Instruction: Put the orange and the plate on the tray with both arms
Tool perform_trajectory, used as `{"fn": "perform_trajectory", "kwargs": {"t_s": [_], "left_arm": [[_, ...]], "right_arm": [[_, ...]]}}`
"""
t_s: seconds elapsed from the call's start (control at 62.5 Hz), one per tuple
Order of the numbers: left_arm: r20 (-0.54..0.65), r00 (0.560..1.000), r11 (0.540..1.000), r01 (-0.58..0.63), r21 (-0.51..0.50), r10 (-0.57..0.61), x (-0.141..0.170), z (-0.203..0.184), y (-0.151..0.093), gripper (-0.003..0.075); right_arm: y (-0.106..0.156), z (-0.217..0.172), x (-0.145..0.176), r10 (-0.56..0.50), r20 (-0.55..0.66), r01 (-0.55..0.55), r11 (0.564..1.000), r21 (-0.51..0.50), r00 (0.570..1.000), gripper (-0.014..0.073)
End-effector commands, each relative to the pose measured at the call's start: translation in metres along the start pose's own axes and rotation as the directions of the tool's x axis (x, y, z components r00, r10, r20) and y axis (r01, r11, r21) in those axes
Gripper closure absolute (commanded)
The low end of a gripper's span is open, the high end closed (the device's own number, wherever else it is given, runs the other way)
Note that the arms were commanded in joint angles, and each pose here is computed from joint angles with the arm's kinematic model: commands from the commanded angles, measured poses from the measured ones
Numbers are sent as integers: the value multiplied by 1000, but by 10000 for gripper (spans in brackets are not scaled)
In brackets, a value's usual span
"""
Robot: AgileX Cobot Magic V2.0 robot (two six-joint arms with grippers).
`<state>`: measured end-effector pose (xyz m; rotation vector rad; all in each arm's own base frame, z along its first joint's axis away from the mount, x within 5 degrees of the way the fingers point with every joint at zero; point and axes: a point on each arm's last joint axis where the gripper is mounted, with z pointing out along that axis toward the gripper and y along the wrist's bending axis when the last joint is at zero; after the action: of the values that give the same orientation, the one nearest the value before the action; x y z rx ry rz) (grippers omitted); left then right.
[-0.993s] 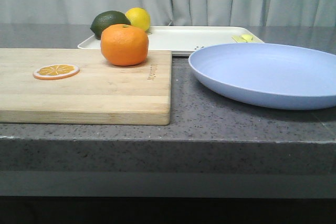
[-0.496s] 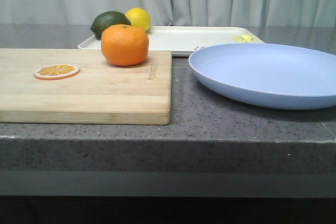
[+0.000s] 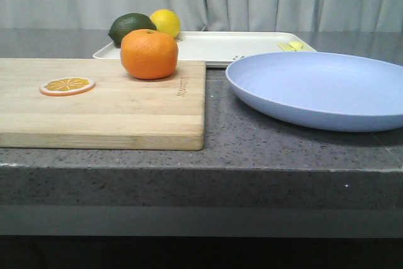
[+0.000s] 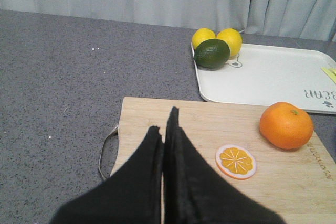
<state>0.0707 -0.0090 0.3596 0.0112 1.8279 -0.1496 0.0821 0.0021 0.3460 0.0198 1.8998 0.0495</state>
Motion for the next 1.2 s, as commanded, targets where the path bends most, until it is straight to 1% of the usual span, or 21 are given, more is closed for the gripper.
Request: {"fn": "perform_trajectory", "kwargs": {"t_s": [0.0,0.032,0.08,0.128,0.144,0.16,0.176,0.208,0.224,0.256,0.288,0.32,0.4,0.448,0.528,0.592,0.656,0.785,0.913,1.025,1.185], "left_arm": [[52,998,1000,21,16,-22,-13,5,-2,697],[37,999,1000,21,15,-22,-12,7,-2,658],[16,1000,1000,22,14,-23,-11,10,-1,563],[4,1000,1000,23,12,-23,-10,13,-1,427],[-1,1000,1000,23,12,-23,-10,14,-1,391],[-5,1000,1000,24,11,-24,-10,15,-1,373],[-7,1000,1000,24,11,-24,-10,16,-1,305],[-14,1000,1000,24,10,-24,-10,18,-1,259],[-17,1000,1000,24,10,-24,-10,19,-1,218],[-22,999,1000,25,10,-25,-10,20,-1,161],[-28,999,1000,25,9,-25,-10,21,-1,122],[-33,999,1000,25,8,-25,-10,23,-1,103],[-49,999,1000,17,7,-16,-10,27,0,93],[-60,998,999,18,33,-16,-10,29,-3,93],[-80,997,997,-6,82,13,-10,36,-8,93],[-109,992,989,-51,141,67,-8,44,-16,94],[-134,986,978,-68,196,95,-7,53,-24,94],[-177,970,956,-117,269,169,-11,72,-40,93],[-194,949,924,-174,340,249,-23,94,-62,93],[-212,920,892,-231,389,331,-28,117,-84,93],[-226,892,859,-266,438,392,-34,148,-114,93]], "right_arm": [[0,3,-12,-20,49,19,1000,3,999,635],[0,5,-11,-20,43,19,1000,4,999,587],[0,7,-11,-20,31,20,1000,4,999,477],[0,8,-10,-21,19,21,1000,4,1000,350],[0,9,-10,-21,16,21,1000,5,1000,313],[0,9,-10,-21,12,21,1000,5,1000,277],[0,10,-10,-21,9,21,1000,5,1000,225],[0,10,-9,-21,2,21,1000,5,1000,149],[0,11,-9,-21,-3,21,1000,5,1000,123],[0,11,-8,-21,-14,21,1000,6,1000,70],[0,12,-8,-21,-25,21,1000,6,999,39],[0,13,-7,-21,-33,22,1000,5,999,16],[1,14,-7,-26,-64,25,1000,-5,998,11],[3,14,-8,-35,-80,33,999,-21,996,11],[6,15,-10,-64,-109,59,997,-53,992,11],[10,16,-10,-87,-132,76,993,-85,987,11],[13,16,-9,-118,-143,102,988,-114,983,11],[15,16,-7,-135,-156,113,984,-139,978,11],[16,16,-8,-135,-151,114,983,-141,979,11],[16,16,-8,-135,-152,114,983,-141,979,11],[16,16,-8,-135,-152,114,983,-141,979,11]]}}
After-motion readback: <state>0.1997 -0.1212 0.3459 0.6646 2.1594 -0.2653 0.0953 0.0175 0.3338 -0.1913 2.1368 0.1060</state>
